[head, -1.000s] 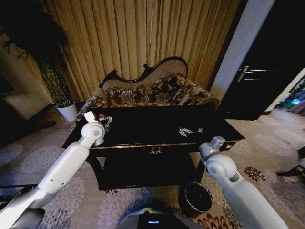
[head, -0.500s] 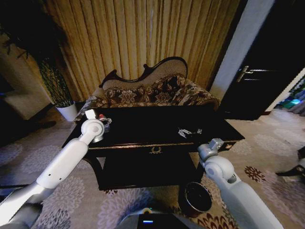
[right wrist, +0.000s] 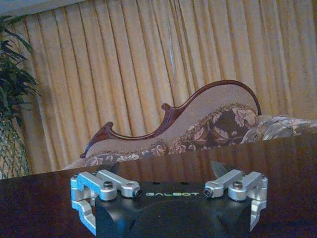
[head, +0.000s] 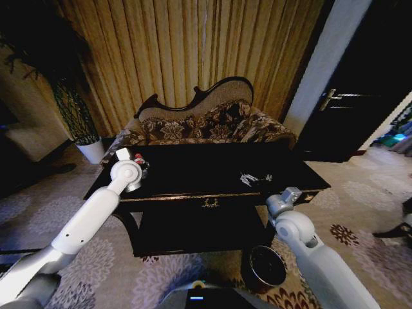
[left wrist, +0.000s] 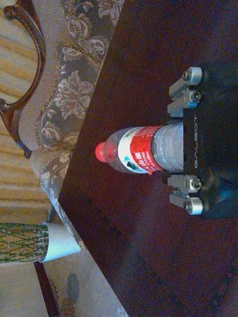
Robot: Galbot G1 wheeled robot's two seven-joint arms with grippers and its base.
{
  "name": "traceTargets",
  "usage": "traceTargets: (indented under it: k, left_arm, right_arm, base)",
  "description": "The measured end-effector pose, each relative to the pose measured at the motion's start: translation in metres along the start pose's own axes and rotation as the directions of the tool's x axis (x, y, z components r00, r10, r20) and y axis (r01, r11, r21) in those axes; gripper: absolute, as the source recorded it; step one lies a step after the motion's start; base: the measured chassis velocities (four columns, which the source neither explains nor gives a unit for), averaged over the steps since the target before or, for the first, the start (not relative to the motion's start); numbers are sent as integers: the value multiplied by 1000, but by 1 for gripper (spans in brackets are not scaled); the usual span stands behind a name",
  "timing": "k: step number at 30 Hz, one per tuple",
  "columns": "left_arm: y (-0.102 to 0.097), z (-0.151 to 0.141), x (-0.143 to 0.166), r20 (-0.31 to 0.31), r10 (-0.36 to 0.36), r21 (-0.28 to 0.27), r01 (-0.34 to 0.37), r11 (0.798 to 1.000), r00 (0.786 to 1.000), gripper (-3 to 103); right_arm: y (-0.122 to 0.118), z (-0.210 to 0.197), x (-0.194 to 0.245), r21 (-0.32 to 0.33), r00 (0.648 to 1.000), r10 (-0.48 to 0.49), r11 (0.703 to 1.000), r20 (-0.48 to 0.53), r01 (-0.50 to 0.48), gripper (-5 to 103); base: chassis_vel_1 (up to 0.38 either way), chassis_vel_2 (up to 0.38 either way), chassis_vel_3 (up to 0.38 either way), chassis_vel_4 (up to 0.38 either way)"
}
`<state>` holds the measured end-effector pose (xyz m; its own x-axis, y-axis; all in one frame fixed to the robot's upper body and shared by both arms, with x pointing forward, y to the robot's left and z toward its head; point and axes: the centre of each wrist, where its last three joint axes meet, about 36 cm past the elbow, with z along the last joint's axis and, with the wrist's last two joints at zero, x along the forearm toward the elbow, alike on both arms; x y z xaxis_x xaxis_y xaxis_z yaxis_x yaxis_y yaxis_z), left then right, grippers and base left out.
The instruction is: Move to the front of the table and place the trash on the table into the trash bin.
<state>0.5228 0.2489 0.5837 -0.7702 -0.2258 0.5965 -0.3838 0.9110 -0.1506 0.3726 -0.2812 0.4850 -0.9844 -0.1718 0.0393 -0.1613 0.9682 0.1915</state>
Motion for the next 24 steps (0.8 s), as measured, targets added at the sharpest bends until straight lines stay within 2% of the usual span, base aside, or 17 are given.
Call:
traceTargets:
  k: [5,7,8,10,11,14,15,16,17,18,20,21,22,23,24]
  left_arm:
    - [4,0,0,22,4,-2,-4,1000,1000,38]
    - [10,2,3,86,34,-30,-32,999,996,34]
    - [10,2,3,86,34,-30,-32,999,996,34]
    - [17,5,2,169,58,-73,-46,996,984,34]
    - [17,5,2,169,58,-73,-46,996,984,34]
    - [40,13,-5,346,105,-200,-36,979,932,34]
    - [40,13,-5,346,105,-200,-36,979,932,34]
    - [45,14,-6,375,120,-222,-36,974,919,34]
    - [56,18,-8,437,160,-267,-43,963,885,34]
    - [56,18,-8,437,160,-267,-43,963,885,34]
    - [74,26,-11,534,265,-365,-64,929,803,34]
    - [74,26,-11,534,265,-365,-64,929,803,34]
    - [83,29,-12,567,325,-416,-77,906,757,34]
    - [91,30,-11,596,392,-470,-90,878,701,34]
    - [91,30,-11,596,392,-470,-90,878,701,34]
  right_arm:
    - [1,0,1,-2,1000,-2,1000,7,2,100]
    - [5,-6,3,-11,1000,-9,1000,21,9,100]
    - [5,-6,3,-11,1000,-9,1000,21,9,100]
    - [9,-13,5,-39,999,-17,999,37,18,100]
    - [9,-13,5,-39,999,-17,999,37,18,100]
    - [15,-31,13,-87,997,-60,994,56,65,100]
    - [15,-31,13,-87,997,-60,994,56,65,100]
    - [16,-35,14,-96,996,-73,992,58,78,100]
    - [20,-43,17,-117,993,-106,987,55,112,100]
    - [20,-43,17,-117,993,-106,987,55,112,100]
    - [24,-54,17,-143,985,-164,975,47,169,100]
    - [24,-54,17,-143,985,-164,975,47,169,100]
    - [26,-60,17,-157,980,-193,968,41,197,100]
    - [29,-67,17,-172,973,-228,958,38,231,100]
    - [29,-67,17,-172,973,-228,958,38,231,100]
  base:
    - [0,0,0,0]
    - [0,0,0,0]
    - [0,0,0,0]
    - [0,0,0,0]
    - [0,0,0,0]
    - [0,0,0,0]
    - [0,0,0,0]
    - [0,0,0,0]
    - [0,0,0,0]
    - [0,0,0,0]
    - [0,0,0,0]
    - [0,0,0,0]
    - [0,0,0,0]
    - [0,0,0,0]
    - [0,0,0,0]
